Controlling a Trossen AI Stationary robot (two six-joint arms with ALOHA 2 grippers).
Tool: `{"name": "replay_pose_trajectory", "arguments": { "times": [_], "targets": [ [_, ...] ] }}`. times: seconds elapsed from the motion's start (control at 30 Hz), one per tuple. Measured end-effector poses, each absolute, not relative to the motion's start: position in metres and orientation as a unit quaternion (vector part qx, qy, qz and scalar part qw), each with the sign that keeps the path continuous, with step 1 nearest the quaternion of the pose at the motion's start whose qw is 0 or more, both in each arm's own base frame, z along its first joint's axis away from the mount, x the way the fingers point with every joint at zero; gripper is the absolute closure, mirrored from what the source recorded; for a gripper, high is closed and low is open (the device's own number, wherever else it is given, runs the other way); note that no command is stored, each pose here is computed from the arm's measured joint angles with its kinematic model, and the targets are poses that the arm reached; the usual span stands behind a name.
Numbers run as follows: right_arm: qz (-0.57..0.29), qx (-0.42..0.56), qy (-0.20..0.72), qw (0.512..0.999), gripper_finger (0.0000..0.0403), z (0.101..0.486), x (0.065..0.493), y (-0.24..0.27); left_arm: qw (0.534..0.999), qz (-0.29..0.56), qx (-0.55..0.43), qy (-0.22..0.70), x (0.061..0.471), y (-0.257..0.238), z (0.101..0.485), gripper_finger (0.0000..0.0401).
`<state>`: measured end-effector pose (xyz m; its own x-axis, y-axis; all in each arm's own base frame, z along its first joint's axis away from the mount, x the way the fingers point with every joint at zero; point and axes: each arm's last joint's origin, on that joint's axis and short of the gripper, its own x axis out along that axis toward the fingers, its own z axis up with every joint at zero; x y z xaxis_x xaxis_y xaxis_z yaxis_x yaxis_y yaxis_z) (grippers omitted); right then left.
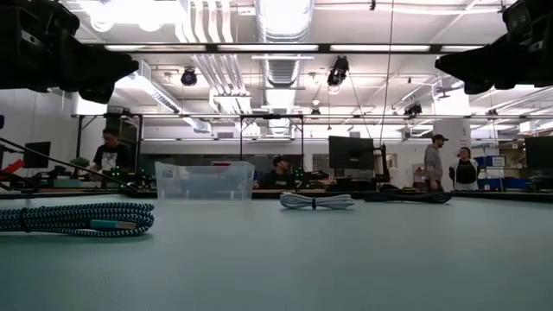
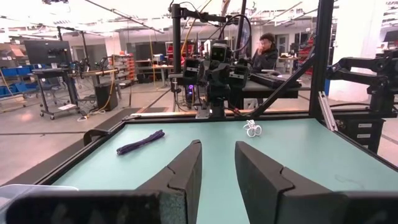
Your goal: Pick and place USB-C Cables
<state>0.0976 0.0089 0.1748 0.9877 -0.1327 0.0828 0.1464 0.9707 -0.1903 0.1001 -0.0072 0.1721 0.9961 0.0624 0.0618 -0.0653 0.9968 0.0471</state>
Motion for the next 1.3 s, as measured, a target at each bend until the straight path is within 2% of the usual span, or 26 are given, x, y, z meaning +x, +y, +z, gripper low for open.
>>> {"name": "replay_pose_trajectory", "arguments": {
  "times": [0.13, 0.3, 0.53, 0.7, 0.83, 1.03, 1.3],
  "targets": [
    [-0.071, -0.122, -0.034, 0.989, 0.0335, 0.175, 0.098, 0.009, 0.997, 0.033, 0.020, -0.061, 0.100, -0.007, 0.178, 0.0320],
    [-0.071, -0.126, -0.034, 0.989, 0.0335, 0.175, 0.098, 0.009, 0.989, 0.034, 0.002, -0.142, 0.096, -0.007, 0.194, 0.0320],
    [-0.067, -0.008, -0.053, 0.996, 0.0335, 0.177, 0.097, 0.009, 0.972, 0.036, -0.015, -0.232, 0.090, -0.006, 0.210, 0.0320],
    [-0.066, 0.017, -0.093, 0.993, 0.0335, 0.185, 0.096, 0.009, 0.965, 0.080, 0.035, -0.248, 0.088, -0.004, 0.214, 0.0320],
    [-0.069, 0.016, -0.157, 0.985, 0.0335, 0.197, 0.093, 0.008, 0.955, 0.119, 0.023, -0.271, 0.084, -0.001, 0.219, 0.0320],
    [-0.059, 0.079, -0.242, 0.965, 0.0335, 0.212, 0.086, 0.007, 0.954, 0.114, -0.007, -0.278, 0.084, -0.001, 0.219, 0.0320],
    [-0.057, 0.090, -0.255, 0.961, 0.0335, 0.216, 0.085, 0.007, 0.946, 0.108, -0.036, -0.303, 0.082, -0.001, 0.223, 0.0320]
  ]
}}
